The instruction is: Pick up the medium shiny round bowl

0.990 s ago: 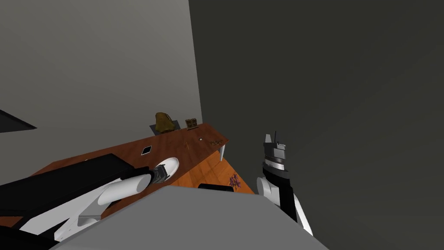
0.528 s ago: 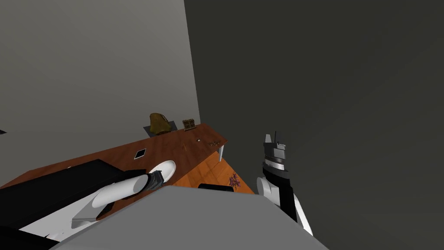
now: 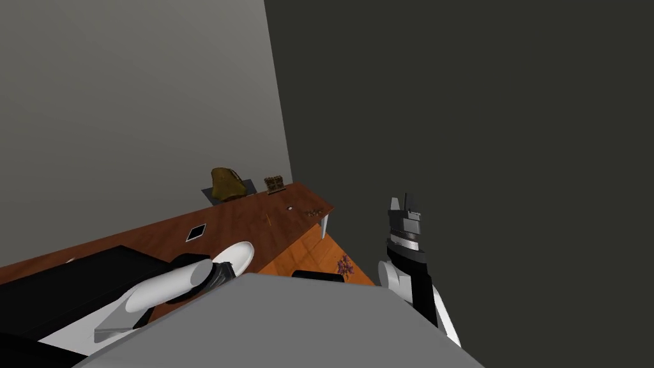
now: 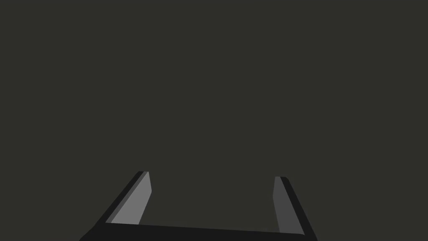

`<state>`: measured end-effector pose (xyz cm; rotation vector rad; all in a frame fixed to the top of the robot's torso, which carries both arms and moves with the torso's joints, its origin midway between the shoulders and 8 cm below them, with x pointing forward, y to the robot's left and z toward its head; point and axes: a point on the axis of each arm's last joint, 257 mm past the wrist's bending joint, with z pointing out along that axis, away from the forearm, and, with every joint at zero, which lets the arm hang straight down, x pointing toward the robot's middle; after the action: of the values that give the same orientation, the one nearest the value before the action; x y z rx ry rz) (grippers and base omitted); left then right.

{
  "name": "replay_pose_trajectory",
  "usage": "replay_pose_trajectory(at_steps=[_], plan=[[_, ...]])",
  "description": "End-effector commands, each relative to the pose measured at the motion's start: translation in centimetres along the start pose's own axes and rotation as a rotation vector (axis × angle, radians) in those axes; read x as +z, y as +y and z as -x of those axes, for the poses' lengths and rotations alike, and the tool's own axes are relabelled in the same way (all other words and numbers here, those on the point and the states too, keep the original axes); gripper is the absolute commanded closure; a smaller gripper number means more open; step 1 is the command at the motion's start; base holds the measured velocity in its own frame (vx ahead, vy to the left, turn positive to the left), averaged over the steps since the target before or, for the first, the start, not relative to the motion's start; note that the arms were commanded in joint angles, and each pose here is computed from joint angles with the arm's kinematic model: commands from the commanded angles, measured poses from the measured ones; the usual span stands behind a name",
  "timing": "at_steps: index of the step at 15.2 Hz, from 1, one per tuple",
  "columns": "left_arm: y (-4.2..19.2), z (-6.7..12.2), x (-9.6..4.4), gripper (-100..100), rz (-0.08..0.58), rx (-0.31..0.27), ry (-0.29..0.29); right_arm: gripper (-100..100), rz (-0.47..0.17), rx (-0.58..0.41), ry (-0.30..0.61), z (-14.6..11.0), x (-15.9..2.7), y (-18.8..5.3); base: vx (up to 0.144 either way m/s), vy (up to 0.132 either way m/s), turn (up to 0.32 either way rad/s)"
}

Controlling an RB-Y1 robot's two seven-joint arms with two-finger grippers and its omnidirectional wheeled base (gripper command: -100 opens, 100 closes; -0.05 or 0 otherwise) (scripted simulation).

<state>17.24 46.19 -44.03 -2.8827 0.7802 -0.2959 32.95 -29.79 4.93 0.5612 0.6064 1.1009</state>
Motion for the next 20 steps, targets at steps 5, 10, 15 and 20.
replay_pose_trajectory(at_steps=[5,10,15,20], plan=[[0.5,0.8,1.1,-100,0.032,-0.026,-0.019,0,0.0,0.0,0.0,0.0,0.0,0.0,0.01,0.009,-0.038],[0.3,0.6,2.6,-100,0.03,-0.034,-0.02,0,0.0,0.0,0.0,0.0,0.0,0.0,-0.025,0.002,-0.029],[0.5,0.7,2.3,100,0.032,-0.032,-0.02,0,0.0,0.0,0.0,0.0,0.0,0.0,-0.003,0.0,-0.003],[0.6,0.8,0.6,100,0.033,-0.023,-0.019,0,0.0,0.0,0.0,0.0,0.0,0.0,0.019,-0.002,0.036]])
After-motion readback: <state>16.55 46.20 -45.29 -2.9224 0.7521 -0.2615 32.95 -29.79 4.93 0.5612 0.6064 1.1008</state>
